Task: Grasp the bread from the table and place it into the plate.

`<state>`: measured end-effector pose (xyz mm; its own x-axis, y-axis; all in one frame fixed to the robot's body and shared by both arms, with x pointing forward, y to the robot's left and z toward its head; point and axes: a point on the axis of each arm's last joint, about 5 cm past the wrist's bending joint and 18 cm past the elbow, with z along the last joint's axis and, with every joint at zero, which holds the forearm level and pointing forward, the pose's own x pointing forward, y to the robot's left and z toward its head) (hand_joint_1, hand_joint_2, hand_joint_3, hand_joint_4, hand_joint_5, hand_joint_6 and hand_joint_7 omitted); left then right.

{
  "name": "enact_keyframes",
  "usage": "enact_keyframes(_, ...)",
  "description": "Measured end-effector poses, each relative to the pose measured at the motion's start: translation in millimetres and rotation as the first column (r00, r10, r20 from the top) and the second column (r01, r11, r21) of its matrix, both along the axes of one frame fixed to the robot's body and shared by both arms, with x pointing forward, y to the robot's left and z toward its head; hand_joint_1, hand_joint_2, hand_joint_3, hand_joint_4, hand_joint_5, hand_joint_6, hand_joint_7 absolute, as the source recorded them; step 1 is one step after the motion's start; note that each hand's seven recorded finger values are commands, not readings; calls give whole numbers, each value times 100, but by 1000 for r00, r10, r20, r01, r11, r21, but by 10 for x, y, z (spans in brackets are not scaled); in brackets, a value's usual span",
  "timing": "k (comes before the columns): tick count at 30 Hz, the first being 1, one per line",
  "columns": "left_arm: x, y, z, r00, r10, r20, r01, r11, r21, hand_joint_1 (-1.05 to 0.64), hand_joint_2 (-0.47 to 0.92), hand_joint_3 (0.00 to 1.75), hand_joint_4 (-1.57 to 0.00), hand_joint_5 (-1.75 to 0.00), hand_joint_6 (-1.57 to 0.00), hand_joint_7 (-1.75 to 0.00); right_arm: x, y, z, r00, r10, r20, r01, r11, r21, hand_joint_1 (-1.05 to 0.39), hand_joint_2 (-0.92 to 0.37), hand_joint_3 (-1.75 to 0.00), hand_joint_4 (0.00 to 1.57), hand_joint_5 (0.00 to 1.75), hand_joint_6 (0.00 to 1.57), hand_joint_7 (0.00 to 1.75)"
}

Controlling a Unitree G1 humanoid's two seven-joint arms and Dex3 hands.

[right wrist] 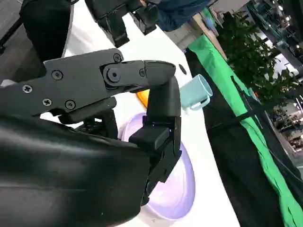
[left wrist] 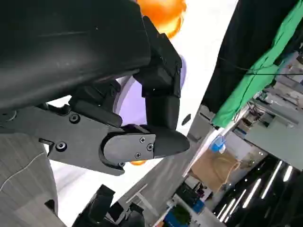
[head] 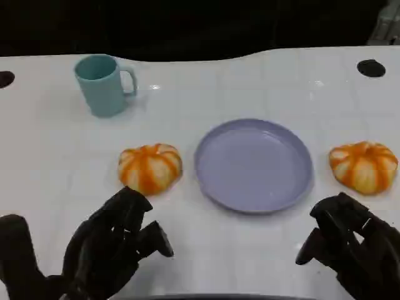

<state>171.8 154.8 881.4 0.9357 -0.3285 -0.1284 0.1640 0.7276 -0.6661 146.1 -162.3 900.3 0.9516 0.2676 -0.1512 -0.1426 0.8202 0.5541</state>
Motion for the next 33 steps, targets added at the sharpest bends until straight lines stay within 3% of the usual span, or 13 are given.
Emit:
enact_keyframes(20,8,2,0,1000,3,6,-3,1000,2,-56,92,50,-80,-175,-55,-175,15,2,9,1000,3,7,-3,1000,1,-49,-92,-25,58,174,53,145)
enact_keyframes(27,27,31,-16,999,-7,53,6,1000,24,-58,92,44,-77,-175,-49,-175,17,9,5,1000,2,10,-2,1000,0,-50,-92,-26,57,175,52,146)
enact_keyframes(31,52,56,-13,992,0,130,-15,993,117,-61,92,36,-65,-163,-61,-129,20,12,5,1000,1,14,-1,1000,1,-50,-92,-26,59,174,53,146)
enact_keyframes(33,70,71,-6,978,2,211,-48,976,210,-59,92,31,-62,-147,-66,-102,22,16,3,1000,2,13,-2,1000,1,-50,-92,-27,59,174,53,145)
